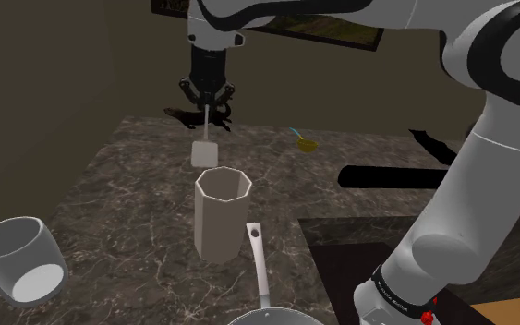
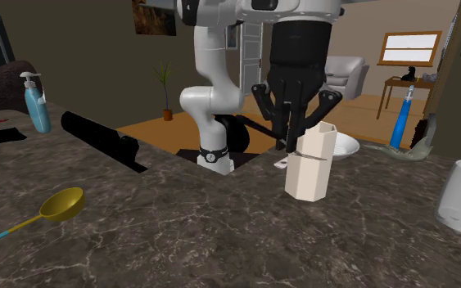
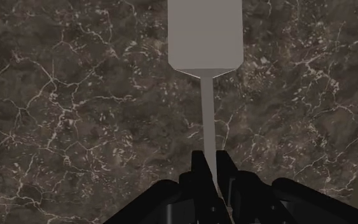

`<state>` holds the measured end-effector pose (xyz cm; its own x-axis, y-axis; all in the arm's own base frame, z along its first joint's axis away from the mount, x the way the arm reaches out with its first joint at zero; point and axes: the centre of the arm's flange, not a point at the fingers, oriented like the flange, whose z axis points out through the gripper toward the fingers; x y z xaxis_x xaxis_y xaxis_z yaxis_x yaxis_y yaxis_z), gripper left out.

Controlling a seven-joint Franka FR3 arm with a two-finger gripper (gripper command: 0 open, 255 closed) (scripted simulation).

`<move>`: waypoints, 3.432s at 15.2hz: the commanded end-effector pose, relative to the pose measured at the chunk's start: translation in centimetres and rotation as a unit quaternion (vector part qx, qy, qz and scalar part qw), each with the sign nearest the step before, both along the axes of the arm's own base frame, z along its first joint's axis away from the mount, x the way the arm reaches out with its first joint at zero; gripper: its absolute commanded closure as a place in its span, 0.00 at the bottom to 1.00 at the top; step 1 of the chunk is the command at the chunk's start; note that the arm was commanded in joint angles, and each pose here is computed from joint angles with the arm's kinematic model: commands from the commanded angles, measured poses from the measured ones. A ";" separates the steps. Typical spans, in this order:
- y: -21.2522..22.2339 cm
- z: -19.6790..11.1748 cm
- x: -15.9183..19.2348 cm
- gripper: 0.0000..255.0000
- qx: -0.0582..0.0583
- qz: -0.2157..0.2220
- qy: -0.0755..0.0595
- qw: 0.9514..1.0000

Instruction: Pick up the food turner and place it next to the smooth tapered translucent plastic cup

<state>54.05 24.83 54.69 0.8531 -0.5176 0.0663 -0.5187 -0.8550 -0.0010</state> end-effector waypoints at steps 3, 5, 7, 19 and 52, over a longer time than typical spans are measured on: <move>3.6 0.4 -3.9 1.00 0.000 -0.001 0.000 1.000; 5.4 0.4 -5.8 1.00 0.000 -0.001 0.000 1.000; 7.1 0.4 -7.7 1.00 0.000 -0.001 0.000 1.000; 17.9 0.4 -19.4 1.00 0.000 -0.001 0.000 1.000; 20.0 -2.5 -20.4 0.00 0.126 0.008 -0.159 0.979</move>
